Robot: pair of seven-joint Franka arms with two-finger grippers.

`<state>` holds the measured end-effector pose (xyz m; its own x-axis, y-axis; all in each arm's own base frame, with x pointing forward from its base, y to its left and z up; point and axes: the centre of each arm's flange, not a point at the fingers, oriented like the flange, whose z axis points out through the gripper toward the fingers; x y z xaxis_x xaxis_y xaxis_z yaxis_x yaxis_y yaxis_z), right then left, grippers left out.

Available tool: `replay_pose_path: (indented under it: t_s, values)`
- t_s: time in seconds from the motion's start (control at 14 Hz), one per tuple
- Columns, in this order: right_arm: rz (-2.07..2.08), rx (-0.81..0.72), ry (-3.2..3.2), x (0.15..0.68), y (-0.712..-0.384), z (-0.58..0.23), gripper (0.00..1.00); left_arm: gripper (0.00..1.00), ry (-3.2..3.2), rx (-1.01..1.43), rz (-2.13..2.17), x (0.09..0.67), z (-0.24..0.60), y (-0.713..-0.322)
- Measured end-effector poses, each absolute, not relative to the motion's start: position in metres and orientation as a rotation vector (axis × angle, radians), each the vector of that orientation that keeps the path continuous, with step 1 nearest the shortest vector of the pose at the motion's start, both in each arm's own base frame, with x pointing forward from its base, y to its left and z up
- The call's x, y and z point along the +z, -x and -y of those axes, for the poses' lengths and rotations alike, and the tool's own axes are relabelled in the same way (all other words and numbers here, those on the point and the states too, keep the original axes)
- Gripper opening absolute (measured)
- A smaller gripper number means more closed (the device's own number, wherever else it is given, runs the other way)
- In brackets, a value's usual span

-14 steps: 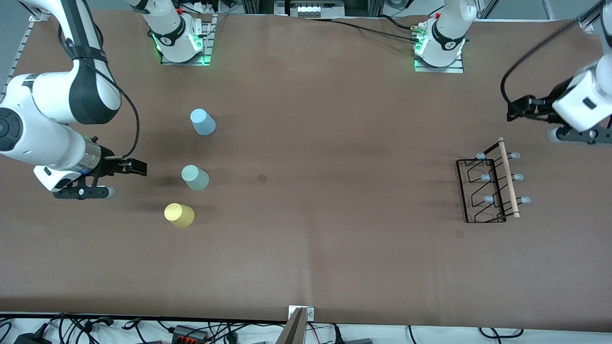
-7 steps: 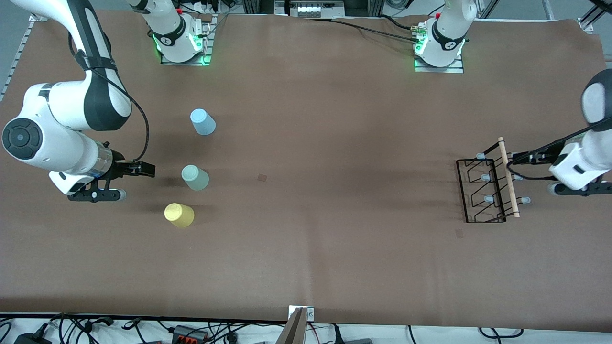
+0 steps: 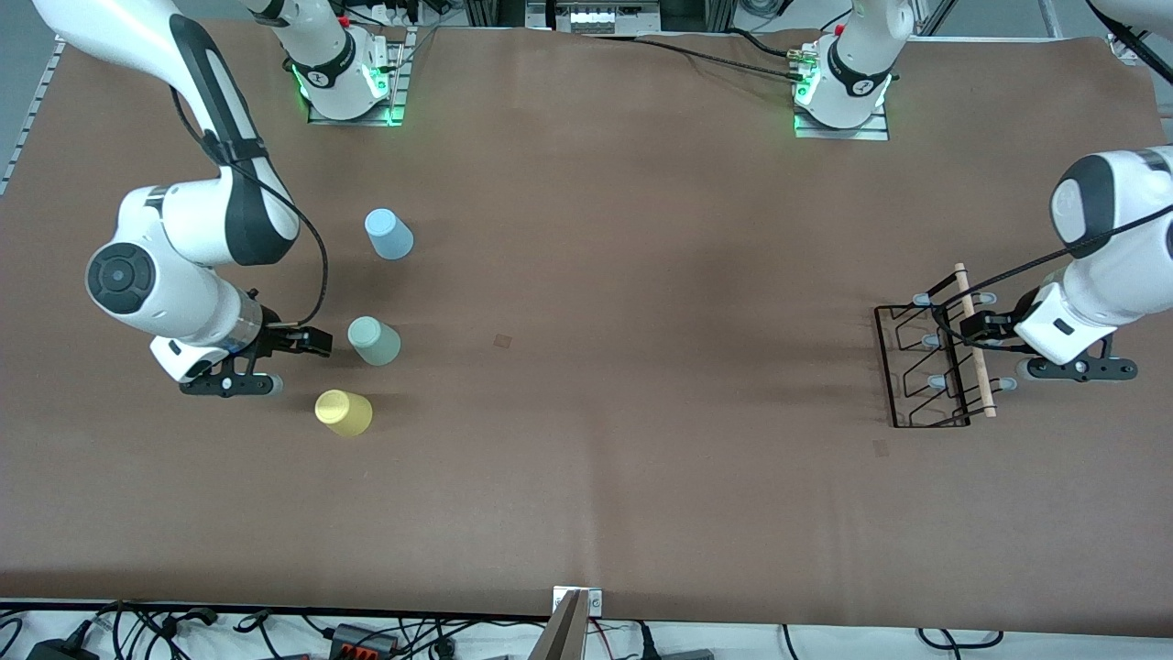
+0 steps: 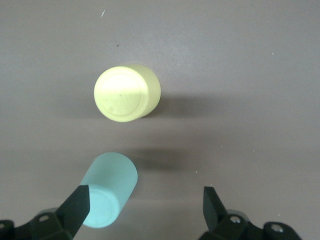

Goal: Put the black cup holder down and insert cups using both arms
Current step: 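Lower the right gripper to the teal cup while the left gripper grasps the rack handle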

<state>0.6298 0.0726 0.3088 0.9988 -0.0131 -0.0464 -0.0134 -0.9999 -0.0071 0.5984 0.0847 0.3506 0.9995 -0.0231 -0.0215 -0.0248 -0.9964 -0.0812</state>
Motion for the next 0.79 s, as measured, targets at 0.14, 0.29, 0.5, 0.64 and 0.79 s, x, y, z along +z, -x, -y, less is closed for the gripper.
replay_pose_path:
  t_s: [0.14, 0.29, 0.5, 0.64, 0.79]
  values:
    - [-0.079, 0.069, 3.133, 0.303, -0.63, -0.075, 1.0, 0.75, 3.062, 0.04, -0.044, 0.342, -0.085, -0.594]
    - [-0.102, 0.059, 3.132, 0.303, -0.63, -0.082, 1.0, 0.52, 3.062, 0.046, -0.048, 0.34, -0.083, -0.593]
    - [-0.133, 0.05, 3.13, 0.297, -0.629, -0.097, 1.0, 0.44, 3.064, 0.063, -0.053, 0.335, -0.082, -0.59]
    - [-0.13, 0.035, 3.128, 0.291, -0.629, -0.106, 1.0, 0.36, 3.065, 0.066, -0.057, 0.334, -0.081, -0.589]
    - [-0.135, 0.019, 3.126, 0.285, -0.63, -0.114, 1.0, 0.15, 3.065, 0.069, -0.061, 0.333, -0.08, -0.589]
